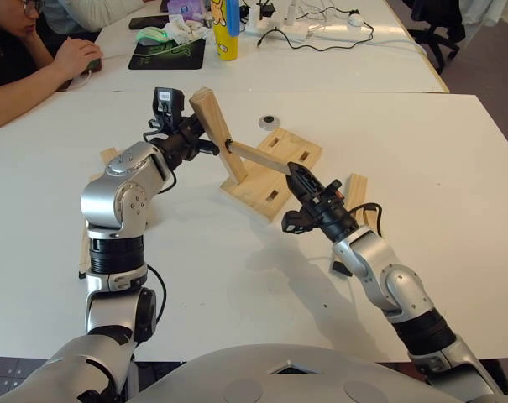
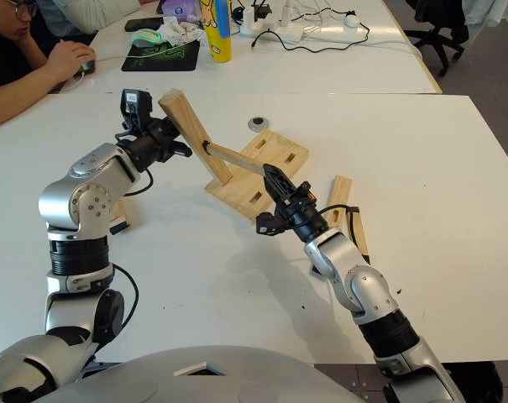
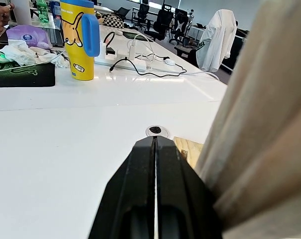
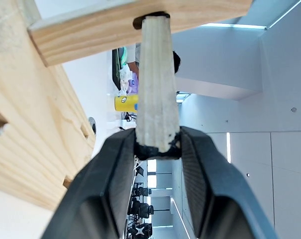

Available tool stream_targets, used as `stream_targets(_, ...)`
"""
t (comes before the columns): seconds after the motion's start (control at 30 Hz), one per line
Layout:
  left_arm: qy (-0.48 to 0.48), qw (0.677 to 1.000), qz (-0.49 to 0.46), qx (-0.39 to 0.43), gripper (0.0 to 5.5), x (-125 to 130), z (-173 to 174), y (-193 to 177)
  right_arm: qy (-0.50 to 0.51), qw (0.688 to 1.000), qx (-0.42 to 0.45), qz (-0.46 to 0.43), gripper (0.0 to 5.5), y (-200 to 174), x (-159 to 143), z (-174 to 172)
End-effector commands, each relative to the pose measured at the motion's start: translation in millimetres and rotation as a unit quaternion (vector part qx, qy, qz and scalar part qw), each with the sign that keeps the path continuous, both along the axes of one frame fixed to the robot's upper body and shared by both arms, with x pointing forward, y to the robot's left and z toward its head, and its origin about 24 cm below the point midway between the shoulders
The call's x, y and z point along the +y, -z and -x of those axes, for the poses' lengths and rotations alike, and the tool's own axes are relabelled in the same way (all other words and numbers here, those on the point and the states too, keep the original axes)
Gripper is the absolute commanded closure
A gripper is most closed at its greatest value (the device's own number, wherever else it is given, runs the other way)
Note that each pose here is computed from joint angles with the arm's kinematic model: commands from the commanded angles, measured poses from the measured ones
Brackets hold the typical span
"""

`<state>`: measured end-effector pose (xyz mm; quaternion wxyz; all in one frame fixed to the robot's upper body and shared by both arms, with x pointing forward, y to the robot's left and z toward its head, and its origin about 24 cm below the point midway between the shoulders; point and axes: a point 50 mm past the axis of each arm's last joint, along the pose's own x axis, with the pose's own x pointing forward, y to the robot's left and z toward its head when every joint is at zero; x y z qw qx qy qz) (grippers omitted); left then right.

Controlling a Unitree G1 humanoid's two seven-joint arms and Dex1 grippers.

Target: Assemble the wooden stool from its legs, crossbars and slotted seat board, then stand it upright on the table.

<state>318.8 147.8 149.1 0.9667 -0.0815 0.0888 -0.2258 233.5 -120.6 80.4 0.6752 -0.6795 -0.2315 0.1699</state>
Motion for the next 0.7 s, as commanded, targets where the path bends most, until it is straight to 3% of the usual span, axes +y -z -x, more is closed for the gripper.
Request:
stream_targets(0.03,0.024,0.999,0.010,-0.021,5.50,-11,0,-15,-0.016,1.000,0.002,0.016,4.19,-1,7,-1)
stream_targets(0.37,0.027,0.999,0.016,-0.026,5.50,-15,3,-19,-0.037,0.998,0.002,0.049,4.19,-1,2,0)
stream_targets(0.7,0.039,0.999,0.017,-0.022,5.50,-24,9,-16,-0.069,0.997,0.001,0.042,4.19,-23,24,-7)
